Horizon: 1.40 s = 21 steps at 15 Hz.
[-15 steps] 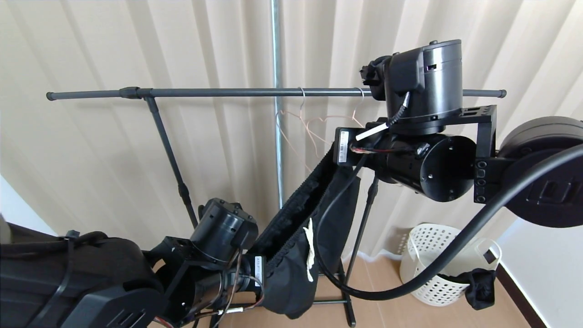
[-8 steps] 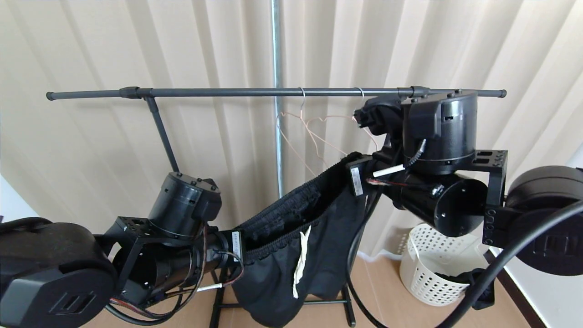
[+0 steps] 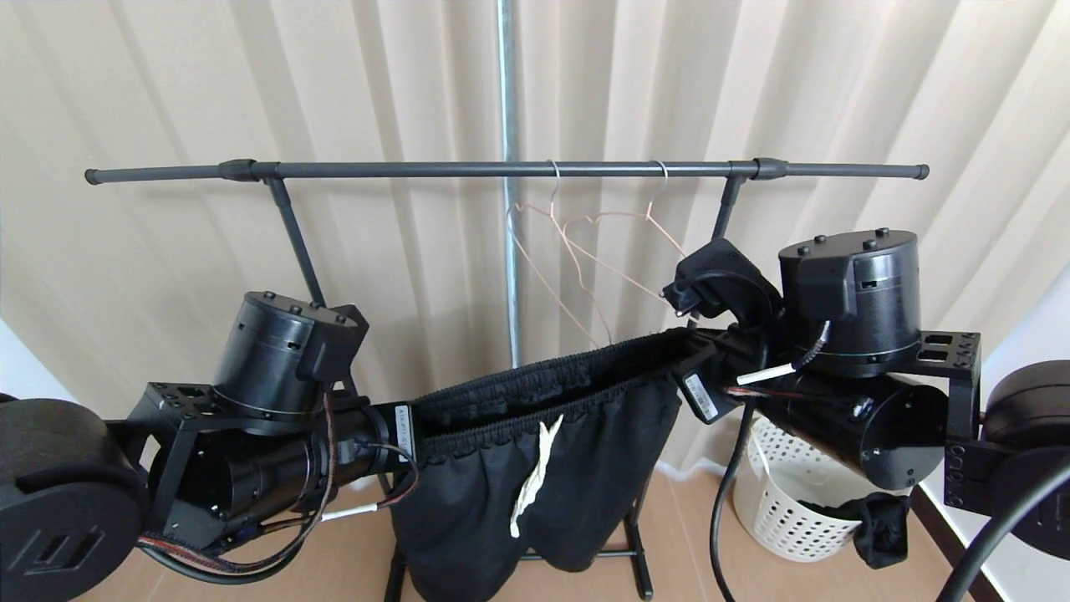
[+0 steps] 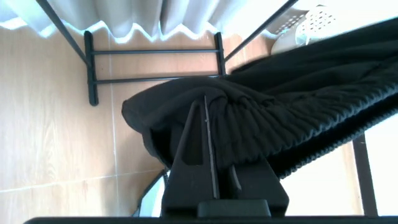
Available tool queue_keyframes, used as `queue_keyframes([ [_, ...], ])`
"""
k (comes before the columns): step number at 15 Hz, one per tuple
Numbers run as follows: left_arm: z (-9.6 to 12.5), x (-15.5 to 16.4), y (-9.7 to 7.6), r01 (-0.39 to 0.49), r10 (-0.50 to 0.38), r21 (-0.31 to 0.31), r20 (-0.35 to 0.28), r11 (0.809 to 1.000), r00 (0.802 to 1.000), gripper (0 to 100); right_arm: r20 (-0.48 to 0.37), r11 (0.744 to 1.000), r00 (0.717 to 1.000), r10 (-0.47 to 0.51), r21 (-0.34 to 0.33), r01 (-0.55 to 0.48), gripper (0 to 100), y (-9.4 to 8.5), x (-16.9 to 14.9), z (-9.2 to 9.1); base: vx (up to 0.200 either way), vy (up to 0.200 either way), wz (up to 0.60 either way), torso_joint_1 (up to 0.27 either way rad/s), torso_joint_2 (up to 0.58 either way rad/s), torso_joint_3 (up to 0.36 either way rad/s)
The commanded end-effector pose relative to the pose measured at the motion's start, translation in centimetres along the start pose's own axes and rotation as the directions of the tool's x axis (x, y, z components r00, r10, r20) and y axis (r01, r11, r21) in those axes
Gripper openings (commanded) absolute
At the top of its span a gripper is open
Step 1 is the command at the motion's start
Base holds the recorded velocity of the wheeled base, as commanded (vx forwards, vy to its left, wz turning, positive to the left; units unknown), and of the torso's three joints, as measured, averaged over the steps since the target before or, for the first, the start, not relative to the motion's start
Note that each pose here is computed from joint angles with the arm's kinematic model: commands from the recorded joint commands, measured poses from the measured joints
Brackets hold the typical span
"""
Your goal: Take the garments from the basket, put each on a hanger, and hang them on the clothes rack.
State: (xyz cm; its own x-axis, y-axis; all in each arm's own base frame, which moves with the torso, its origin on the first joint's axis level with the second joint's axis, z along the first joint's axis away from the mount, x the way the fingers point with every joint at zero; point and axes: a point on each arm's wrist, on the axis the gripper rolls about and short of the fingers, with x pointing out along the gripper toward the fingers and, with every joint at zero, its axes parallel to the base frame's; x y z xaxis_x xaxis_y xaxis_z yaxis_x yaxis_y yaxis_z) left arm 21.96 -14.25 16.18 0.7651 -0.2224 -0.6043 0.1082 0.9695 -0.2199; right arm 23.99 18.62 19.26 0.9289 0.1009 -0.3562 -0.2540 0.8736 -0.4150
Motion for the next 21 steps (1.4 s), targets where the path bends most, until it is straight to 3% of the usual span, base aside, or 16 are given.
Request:
queue_keyframes([
  [1, 0.6, -0.9, -0.1, 0.014, -0.014, 0.021, 0.026, 1.000, 1.000, 0, -0.012, 1.000, 1.000, -0.003, -0.010, 0.003, 0, -0.1, 0.0, -0.4, 0.000, 0.000, 0.00, 0.000, 0.00, 0.000],
  [4, 3.3, -2.0, -1.1, -0.003, -0.001, 0.155, 0.026, 0.988, 1.000, 0, -0.001, 1.000, 1.000, -0.007, -0.002, 0.007, 0, -0.4, -0.4, -0.2, 0.000, 0.000, 0.00, 0.000, 0.00, 0.000],
  [7, 5.4, -2.4, -2.1, -0.028, 0.039, 0.186, -0.053, 0.982, 0.998, 0, 0.023, 1.000, 1.000, -0.009, 0.013, 0.009, 0, -1.2, -1.2, 0.1, 0.000, 0.000, 0.00, 0.000, 0.00, 0.000],
  [10, 6.6, -2.0, -3.0, -0.012, 0.022, 0.208, -0.044, 0.978, 0.999, 0, 0.031, 1.000, 1.000, -0.003, -0.009, 0.003, 0, -2.2, -2.0, -0.1, 0.000, 0.000, 0.00, 0.000, 0.00, 0.000],
  [13, 8.0, -0.6, -3.5, -0.017, 0.023, 0.200, -0.024, 0.980, 0.999, 0, 0.024, 0.981, 0.987, 0.161, -0.115, -0.157, 0, -3.4, -4.2, -1.0, 0.000, 0.000, 0.00, 0.000, 0.00, 0.000],
  [15, 9.5, -0.2, -4.2, 0.016, -0.018, 0.186, 0.006, 0.982, 1.000, 0, -0.007, 0.945, 0.958, 0.286, -0.161, -0.283, 0, -3.5, -5.4, -1.6, 0.000, 0.000, 0.00, 0.000, 0.00, 0.000],
  [18, 10.9, -0.3, -5.1, 0.095, -0.102, 0.176, 0.029, 0.980, 0.994, 0, -0.019, 0.832, 0.850, 0.526, -0.197, -0.519, 0, -2.6, -7.3, -1.8, 0.000, 0.000, 0.00, 0.000, 0.00, 0.000],
  [21, 12.6, -0.5, -6.2, 0.157, -0.171, 0.175, 0.068, 0.972, 0.983, 0, -0.011, 0.733, 0.758, 0.652, -0.248, -0.634, 0, 0.2, -9.0, -1.5, 0.000, 0.000, 0.00, 0.000, 0.00, 0.000],
])
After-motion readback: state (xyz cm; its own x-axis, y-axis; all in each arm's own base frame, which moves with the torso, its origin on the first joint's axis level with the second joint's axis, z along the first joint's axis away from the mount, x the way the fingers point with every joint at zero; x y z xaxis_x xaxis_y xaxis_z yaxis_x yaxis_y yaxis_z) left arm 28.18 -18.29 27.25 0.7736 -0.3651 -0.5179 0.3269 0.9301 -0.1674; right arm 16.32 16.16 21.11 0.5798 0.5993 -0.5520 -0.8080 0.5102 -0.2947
